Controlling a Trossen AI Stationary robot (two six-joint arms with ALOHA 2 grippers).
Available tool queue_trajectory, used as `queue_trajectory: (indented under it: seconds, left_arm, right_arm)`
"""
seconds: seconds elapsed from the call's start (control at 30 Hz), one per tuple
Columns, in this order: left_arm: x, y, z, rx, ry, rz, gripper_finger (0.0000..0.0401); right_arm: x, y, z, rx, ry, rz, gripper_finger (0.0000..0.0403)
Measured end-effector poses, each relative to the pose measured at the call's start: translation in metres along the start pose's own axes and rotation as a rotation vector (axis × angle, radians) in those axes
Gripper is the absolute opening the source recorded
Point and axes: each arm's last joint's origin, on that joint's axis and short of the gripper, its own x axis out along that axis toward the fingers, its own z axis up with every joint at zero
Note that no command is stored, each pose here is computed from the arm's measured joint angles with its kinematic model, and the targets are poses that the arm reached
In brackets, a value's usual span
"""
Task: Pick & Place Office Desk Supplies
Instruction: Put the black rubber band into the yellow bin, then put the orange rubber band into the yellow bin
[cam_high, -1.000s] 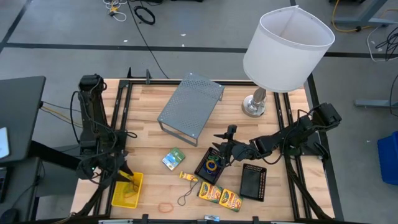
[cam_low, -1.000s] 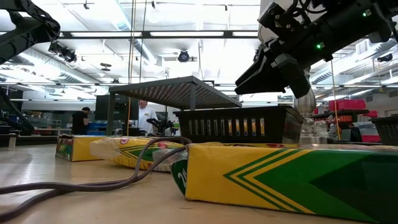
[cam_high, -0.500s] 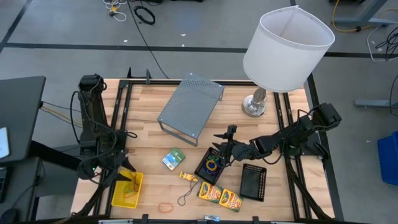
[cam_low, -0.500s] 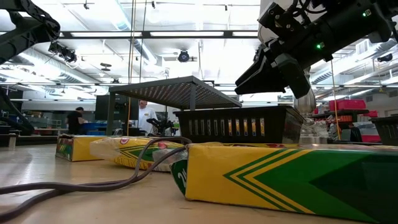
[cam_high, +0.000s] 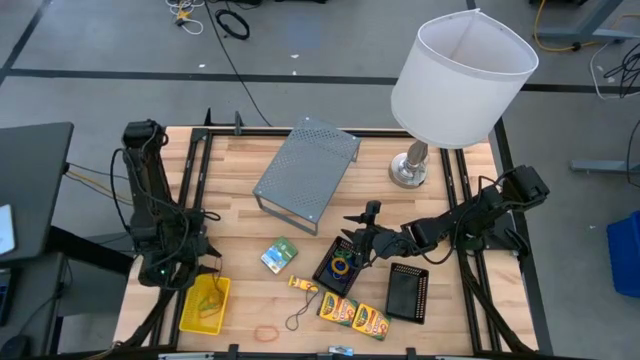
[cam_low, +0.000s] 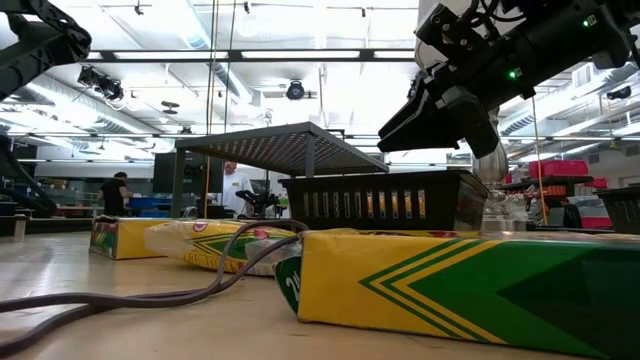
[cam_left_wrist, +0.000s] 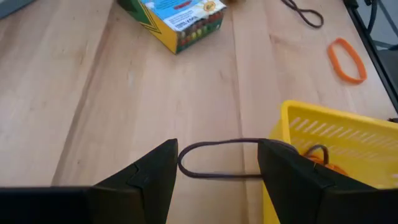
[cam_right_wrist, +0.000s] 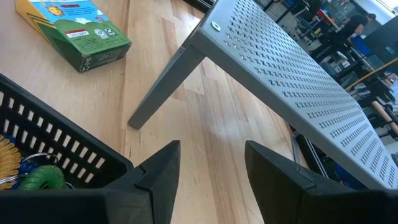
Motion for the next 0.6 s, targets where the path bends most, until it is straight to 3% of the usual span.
queue_trajectory:
  seconds: [0.27, 0.6]
  left_arm:
    - [0.000, -0.003, 0.002, -0.005, -0.046, -0.017, 0.0227]
    - [-0.008, -0.041, 0.018, 0.043, -0.200, -0.287, 0.0220]
  right_arm:
    - [0.000, 0.000, 0.000, 0.000, 0.000, 0.000, 0.0188]
    - [0.000, 0.000, 0.000, 0.000, 0.000, 0.000, 0.0188]
